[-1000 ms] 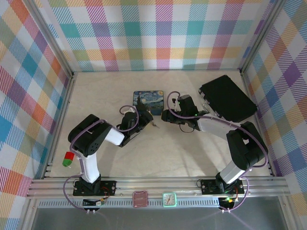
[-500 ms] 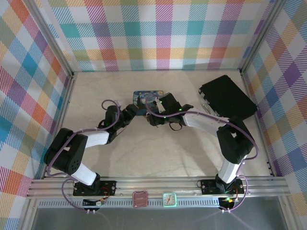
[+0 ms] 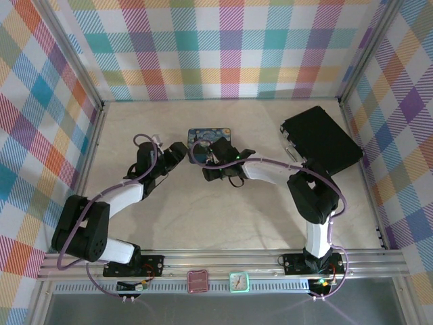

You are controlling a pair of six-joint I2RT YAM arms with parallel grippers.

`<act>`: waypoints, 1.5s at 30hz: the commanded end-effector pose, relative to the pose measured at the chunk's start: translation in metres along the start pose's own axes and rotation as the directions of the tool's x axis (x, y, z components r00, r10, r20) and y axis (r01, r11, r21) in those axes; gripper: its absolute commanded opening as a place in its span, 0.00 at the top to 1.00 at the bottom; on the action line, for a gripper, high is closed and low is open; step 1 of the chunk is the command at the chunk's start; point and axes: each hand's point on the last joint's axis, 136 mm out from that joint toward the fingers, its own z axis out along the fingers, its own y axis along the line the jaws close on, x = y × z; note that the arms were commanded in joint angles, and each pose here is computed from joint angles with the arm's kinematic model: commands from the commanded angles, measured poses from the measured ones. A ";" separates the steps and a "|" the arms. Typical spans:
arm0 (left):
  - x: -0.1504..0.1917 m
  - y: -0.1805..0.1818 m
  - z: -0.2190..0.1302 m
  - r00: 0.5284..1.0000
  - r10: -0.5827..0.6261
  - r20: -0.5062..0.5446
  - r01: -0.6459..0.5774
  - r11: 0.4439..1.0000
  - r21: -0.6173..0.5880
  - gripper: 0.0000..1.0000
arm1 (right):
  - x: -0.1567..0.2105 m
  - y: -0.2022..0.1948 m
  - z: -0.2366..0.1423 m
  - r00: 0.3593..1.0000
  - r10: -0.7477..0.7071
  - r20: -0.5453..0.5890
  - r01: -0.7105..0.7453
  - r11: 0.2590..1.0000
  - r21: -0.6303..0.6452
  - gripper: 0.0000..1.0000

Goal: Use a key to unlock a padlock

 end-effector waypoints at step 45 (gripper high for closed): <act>0.111 -0.003 0.100 0.966 0.204 -0.157 -0.223 0.968 -0.116 1.00 | 0.042 -0.080 -0.051 0.894 0.432 0.117 -0.396 0.885 -0.243 0.27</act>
